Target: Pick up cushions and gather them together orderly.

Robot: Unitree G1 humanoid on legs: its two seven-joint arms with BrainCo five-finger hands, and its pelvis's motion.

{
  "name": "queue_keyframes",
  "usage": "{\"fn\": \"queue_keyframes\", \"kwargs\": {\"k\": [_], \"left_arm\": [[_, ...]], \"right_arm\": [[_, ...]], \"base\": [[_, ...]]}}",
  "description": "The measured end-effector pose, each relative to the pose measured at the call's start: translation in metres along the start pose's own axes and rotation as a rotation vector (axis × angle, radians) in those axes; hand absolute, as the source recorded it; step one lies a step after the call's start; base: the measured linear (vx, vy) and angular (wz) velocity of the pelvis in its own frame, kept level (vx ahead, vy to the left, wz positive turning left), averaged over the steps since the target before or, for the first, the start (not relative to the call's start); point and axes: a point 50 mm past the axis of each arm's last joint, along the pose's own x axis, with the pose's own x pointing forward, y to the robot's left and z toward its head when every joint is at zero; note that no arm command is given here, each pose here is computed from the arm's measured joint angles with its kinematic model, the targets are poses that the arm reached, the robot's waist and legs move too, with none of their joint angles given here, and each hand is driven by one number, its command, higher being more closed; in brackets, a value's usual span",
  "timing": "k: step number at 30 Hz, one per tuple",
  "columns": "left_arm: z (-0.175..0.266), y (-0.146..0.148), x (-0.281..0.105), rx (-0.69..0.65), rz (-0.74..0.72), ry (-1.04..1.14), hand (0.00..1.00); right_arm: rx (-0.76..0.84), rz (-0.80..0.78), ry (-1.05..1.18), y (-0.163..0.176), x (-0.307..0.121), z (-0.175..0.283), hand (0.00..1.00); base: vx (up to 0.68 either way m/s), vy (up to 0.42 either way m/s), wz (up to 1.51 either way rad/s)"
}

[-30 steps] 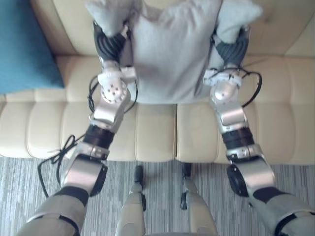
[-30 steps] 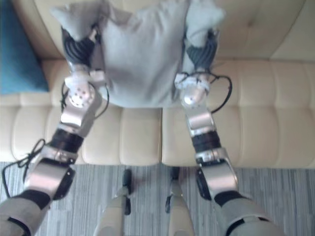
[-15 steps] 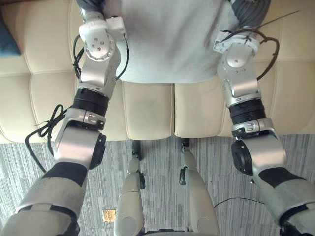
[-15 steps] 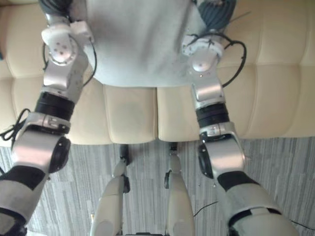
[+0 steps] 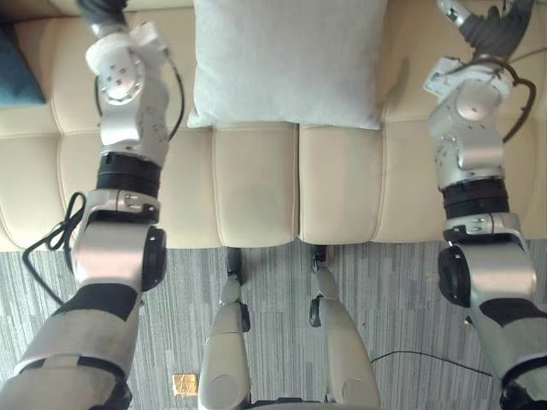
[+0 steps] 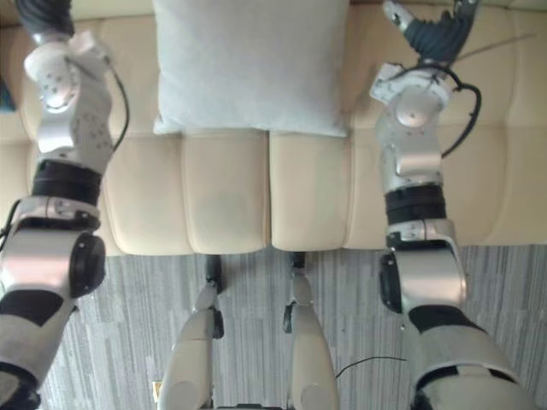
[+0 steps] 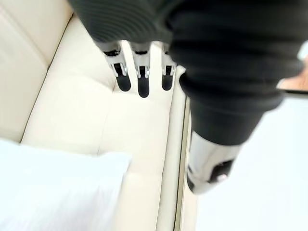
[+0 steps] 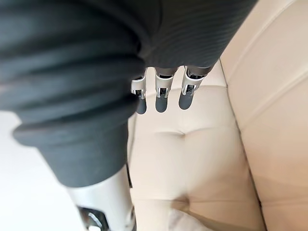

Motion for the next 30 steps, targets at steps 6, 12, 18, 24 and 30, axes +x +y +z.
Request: {"fn": "queue_keyframes", "kwargs": {"k": [6, 12, 18, 24, 30], "left_arm": [[-0.063, 0.069, -0.071, 0.126, 0.001, 0.162, 0.00], [-0.155, 0.107, -0.240, 0.199, -0.019, 0.657, 0.00], [-0.182, 0.146, -0.366, 0.334, -0.014, 1.098, 0.00], [-0.186, 0.181, -0.433, 0.466, 0.055, 1.396, 0.00], [-0.181, 0.194, -0.459, 0.524, 0.098, 1.510, 0.00]], "right_arm": [[-0.110, 0.103, 0.165, -0.050, -0.069, -0.064, 0.00], [-0.131, 0.121, 0.653, -0.094, -0.219, -0.149, 0.00], [-0.247, 0.110, 1.046, -0.126, -0.335, -0.179, 0.00], [-0.329, 0.133, 1.355, -0.143, -0.407, -0.194, 0.00], [-0.388, 0.096, 1.536, -0.165, -0.444, -0.193, 0.00]], "base": [[-0.04, -0.011, 0.08], [0.00, 0.005, 0.07], [0.06, 0.011, -0.02], [0.04, 0.014, 0.07], [0.06, 0.005, 0.09]]}}
